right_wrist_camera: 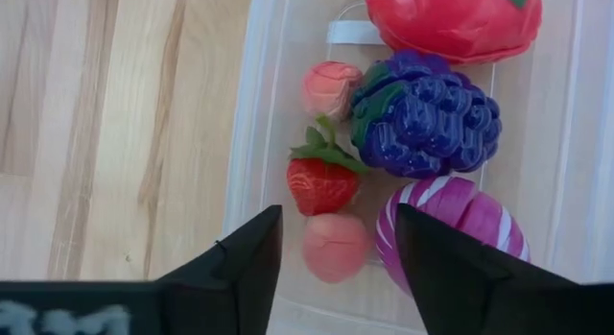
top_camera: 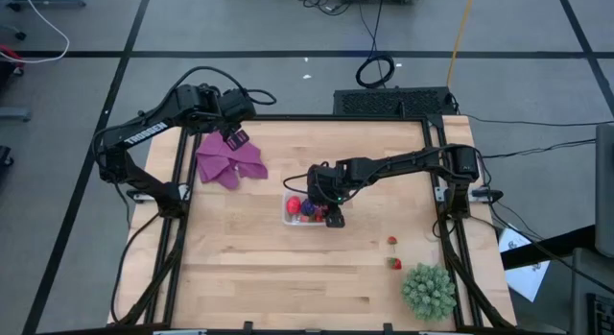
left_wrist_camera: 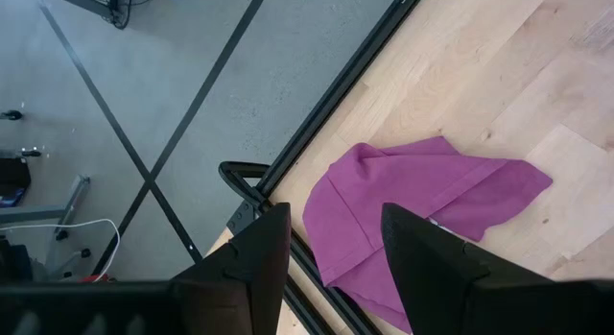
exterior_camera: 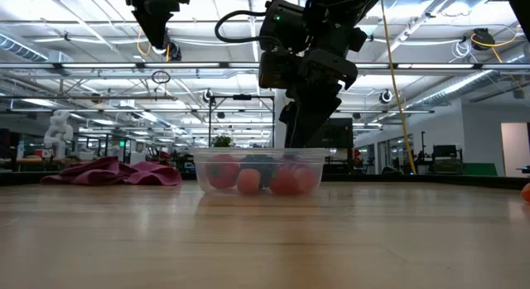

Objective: Pick and placing Produce into tupperware
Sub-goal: Put the top red strawberry into the transparent bin

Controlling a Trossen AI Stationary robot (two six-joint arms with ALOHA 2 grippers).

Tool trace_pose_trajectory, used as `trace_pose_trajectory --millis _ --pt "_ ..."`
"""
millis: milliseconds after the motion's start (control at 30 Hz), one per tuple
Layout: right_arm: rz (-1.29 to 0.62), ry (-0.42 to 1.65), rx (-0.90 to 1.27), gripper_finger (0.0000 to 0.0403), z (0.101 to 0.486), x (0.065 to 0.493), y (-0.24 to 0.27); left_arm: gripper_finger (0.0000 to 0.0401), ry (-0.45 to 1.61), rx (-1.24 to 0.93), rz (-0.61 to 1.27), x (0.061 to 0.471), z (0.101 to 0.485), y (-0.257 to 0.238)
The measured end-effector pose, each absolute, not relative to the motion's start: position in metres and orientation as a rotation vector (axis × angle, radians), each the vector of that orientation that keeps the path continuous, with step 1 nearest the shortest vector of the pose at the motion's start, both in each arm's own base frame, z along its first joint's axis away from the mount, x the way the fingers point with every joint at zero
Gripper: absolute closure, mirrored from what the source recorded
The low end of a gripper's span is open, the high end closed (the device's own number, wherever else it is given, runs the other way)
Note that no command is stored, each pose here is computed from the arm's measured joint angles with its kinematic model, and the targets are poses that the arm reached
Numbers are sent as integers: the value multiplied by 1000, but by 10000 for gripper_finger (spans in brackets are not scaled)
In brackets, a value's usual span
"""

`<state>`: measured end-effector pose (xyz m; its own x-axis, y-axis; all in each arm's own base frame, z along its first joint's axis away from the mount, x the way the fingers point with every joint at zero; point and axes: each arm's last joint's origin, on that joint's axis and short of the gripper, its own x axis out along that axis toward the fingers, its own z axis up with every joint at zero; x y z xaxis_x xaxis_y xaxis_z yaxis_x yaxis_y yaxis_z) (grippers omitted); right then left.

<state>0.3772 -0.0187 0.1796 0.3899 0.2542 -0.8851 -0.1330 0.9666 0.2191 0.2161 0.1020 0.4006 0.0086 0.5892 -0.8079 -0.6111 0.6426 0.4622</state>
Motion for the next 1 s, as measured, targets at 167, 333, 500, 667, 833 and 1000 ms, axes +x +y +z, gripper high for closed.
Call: trace_pose_trajectory --millis 167,333,500,667,833,1000 --pt "258 1138 101 198 180 378 -19 228 1250 -21 938 216 401 102" --pt "275 1135 76 201 188 380 -18 228 1250 -21 937 216 401 102" --pt "313 1119 37 201 215 388 -7 228 1244 -34 942 216 401 102" --pt "258 1200 -67 202 253 383 12 228 1244 -34 941 216 401 102" --pt "108 1384 -75 202 286 352 26 228 1243 -55 929 216 400 101" --pt "-92 1532 105 202 312 309 34 228 1245 -80 899 217 400 100"
